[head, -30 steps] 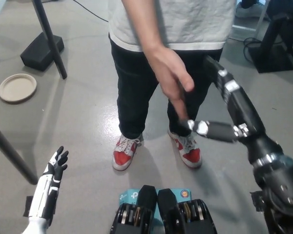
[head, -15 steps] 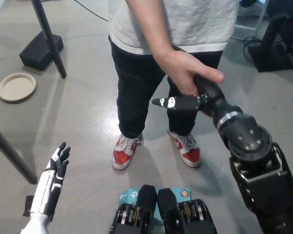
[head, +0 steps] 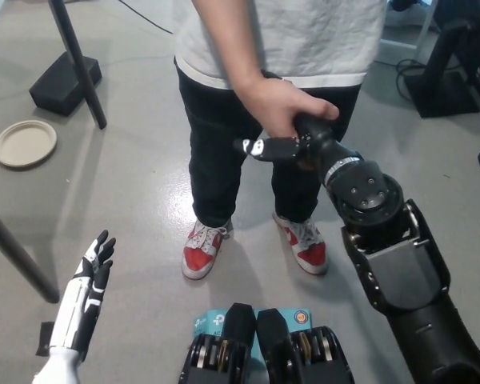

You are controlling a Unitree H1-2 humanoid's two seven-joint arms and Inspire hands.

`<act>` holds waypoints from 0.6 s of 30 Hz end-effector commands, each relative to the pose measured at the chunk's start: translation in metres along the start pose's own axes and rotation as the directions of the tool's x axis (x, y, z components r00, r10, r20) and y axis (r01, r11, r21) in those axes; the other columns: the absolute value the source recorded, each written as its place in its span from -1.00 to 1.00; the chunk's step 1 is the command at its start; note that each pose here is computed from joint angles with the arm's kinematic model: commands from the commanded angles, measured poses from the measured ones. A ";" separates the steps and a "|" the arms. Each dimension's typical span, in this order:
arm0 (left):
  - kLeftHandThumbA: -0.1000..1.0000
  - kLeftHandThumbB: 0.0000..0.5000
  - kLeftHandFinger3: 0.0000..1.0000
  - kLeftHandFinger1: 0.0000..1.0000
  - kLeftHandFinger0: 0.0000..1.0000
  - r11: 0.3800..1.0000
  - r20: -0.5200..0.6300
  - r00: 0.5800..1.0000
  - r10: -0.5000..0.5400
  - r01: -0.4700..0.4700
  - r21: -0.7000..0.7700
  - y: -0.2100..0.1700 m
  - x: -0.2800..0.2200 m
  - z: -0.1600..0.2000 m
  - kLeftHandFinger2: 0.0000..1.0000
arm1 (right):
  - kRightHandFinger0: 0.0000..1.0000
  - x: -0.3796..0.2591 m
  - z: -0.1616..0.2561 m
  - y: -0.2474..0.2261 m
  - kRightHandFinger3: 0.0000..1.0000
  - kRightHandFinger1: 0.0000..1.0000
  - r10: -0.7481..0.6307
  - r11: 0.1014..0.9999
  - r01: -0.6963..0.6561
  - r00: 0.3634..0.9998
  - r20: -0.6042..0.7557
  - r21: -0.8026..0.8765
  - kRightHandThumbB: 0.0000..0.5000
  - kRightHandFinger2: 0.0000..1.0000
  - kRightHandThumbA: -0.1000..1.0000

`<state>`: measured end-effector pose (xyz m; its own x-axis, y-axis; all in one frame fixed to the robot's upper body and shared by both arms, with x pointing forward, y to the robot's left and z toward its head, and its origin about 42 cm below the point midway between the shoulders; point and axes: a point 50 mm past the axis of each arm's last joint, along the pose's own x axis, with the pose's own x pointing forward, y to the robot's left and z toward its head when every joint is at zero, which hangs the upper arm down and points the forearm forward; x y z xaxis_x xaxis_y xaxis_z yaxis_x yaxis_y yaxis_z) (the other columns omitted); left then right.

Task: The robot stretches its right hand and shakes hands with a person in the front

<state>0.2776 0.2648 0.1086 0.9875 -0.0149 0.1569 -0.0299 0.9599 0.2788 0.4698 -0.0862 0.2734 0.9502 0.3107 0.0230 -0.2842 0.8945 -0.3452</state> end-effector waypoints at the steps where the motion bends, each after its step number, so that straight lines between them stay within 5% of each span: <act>1: 1.00 -0.62 1.00 1.00 1.00 1.000 0.081 0.997 -0.001 -0.001 0.022 0.006 0.009 0.015 1.00 | 0.09 0.003 0.032 -0.007 1.00 0.45 -0.138 0.990 0.141 0.982 0.131 -0.013 -0.45 1.00 -0.39; 3: 1.00 -0.66 1.00 1.00 1.00 1.000 0.080 0.997 0.000 -0.002 0.023 0.007 0.009 0.015 1.00 | 0.17 0.001 0.031 -0.007 1.00 0.64 -0.141 0.989 0.145 0.980 0.144 -0.018 -0.46 1.00 -0.44; 6: 1.00 -0.71 1.00 1.00 1.00 1.000 0.076 0.997 -0.002 0.000 0.020 0.007 0.008 0.013 1.00 | 0.02 -0.006 0.033 -0.006 1.00 0.37 -0.148 0.988 0.154 0.975 0.164 -0.023 -0.41 1.00 -0.46; 7: 1.00 -0.73 1.00 1.00 1.00 1.000 0.077 0.997 -0.002 0.001 0.021 0.007 0.008 0.013 1.00 | 0.13 -0.008 0.035 -0.007 1.00 0.53 -0.149 0.988 0.155 0.974 0.170 -0.020 -0.41 1.00 -0.48; 8: 1.00 -0.74 1.00 1.00 1.00 1.000 0.076 0.997 -0.005 0.003 0.023 0.006 0.009 0.013 1.00 | 0.92 -0.013 0.037 -0.009 1.00 1.00 -0.146 0.988 0.153 0.971 0.191 -0.022 -0.41 1.00 -0.42; 9: 1.00 -0.71 1.00 1.00 1.00 1.000 0.075 0.997 -0.003 0.002 0.022 0.005 0.009 0.013 1.00 | 1.00 -0.015 0.038 -0.010 1.00 1.00 -0.144 0.988 0.153 0.968 0.203 -0.025 -0.40 1.00 -0.34; 13: 1.00 -0.62 1.00 1.00 1.00 1.000 0.061 0.998 -0.002 0.001 0.016 0.006 0.009 0.013 1.00 | 1.00 -0.040 0.054 -0.014 1.00 1.00 -0.102 0.994 0.111 0.963 0.250 -0.021 -0.25 1.00 -0.27; 18: 1.00 -0.62 1.00 1.00 1.00 1.000 0.063 0.998 0.008 -0.009 0.021 0.009 0.010 0.014 1.00 | 1.00 -0.095 0.096 -0.018 1.00 1.00 -0.056 0.997 0.077 0.899 0.434 -0.031 -0.29 1.00 -0.30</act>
<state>0.2798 0.2652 0.1102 0.9871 -0.0161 0.1591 -0.0295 0.9596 0.2800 0.4060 -0.0930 0.3359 0.8819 0.3152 0.3506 -0.1941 0.9204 -0.3393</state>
